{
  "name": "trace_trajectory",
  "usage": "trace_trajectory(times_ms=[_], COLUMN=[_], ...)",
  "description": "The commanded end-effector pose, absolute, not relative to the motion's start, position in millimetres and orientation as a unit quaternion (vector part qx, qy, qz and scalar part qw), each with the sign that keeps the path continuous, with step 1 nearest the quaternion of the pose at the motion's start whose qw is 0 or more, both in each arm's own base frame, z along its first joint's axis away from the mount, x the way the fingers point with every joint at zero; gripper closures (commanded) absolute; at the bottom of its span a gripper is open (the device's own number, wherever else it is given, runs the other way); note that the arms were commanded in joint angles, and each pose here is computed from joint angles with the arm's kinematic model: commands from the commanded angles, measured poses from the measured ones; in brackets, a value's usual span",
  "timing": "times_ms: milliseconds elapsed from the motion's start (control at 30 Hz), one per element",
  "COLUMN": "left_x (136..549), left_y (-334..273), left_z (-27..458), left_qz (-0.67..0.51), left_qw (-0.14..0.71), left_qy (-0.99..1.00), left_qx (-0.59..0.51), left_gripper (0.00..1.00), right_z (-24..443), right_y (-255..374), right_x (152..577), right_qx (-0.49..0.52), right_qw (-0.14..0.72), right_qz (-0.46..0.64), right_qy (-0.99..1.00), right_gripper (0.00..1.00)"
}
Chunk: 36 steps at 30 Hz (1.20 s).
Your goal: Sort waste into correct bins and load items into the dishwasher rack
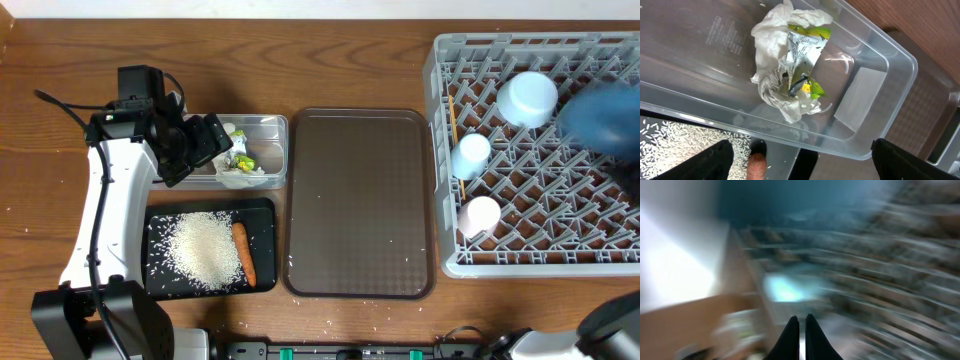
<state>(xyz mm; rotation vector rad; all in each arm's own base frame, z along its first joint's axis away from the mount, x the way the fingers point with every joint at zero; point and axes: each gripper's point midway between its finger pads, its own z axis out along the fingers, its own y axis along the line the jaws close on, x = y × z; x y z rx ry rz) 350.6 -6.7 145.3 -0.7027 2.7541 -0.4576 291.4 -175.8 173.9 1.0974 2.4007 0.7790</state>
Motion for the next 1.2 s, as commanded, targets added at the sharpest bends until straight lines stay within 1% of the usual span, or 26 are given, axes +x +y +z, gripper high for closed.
trace_trajectory(times_ms=[0,100,233,333,533,800,1000,1167], left_x=[350.9,350.9,350.9,350.9,350.9,350.9,350.9,350.9], left_y=[-3.9,-3.9,-3.9,-3.9,-3.9,-3.9,-3.9,-3.9], left_z=[146.4,146.4,146.4,146.4,146.4,146.4,146.4,146.4], left_qz=[-0.151,-0.151,-0.151,-0.151,-0.151,-0.151,-0.151,-0.151], left_qw=[0.135,0.135,0.135,0.135,0.135,0.135,0.135,0.135], left_qy=[0.95,0.95,0.95,0.95,0.95,0.95,0.95,0.95], left_qx=[-0.237,-0.237,-0.237,-0.237,-0.237,-0.237,-0.237,-0.237], left_gripper=[0.09,0.09,0.09,0.09,0.09,0.09,0.09,0.1], right_z=[119.1,118.4,118.3,118.3,124.7,135.0,164.1,190.2], right_y=[-220.0,-220.9,-220.3,-216.8,-197.7,-189.1,-187.0,-179.4], right_x=[239.1,238.2,238.0,239.3,257.0,265.8,278.8,291.8], right_qx=[0.446,0.451,0.454,0.456,0.446,0.433,0.405,0.364], right_qw=[0.084,0.082,0.08,0.076,0.093,0.109,0.129,0.139], right_qz=[0.111,0.108,0.108,0.11,0.168,0.198,0.192,0.164], right_qy=[0.884,0.882,0.881,0.88,0.874,0.872,0.885,0.906], right_gripper=[0.95,0.95,0.99,0.98,0.89,0.79,0.73,0.64])
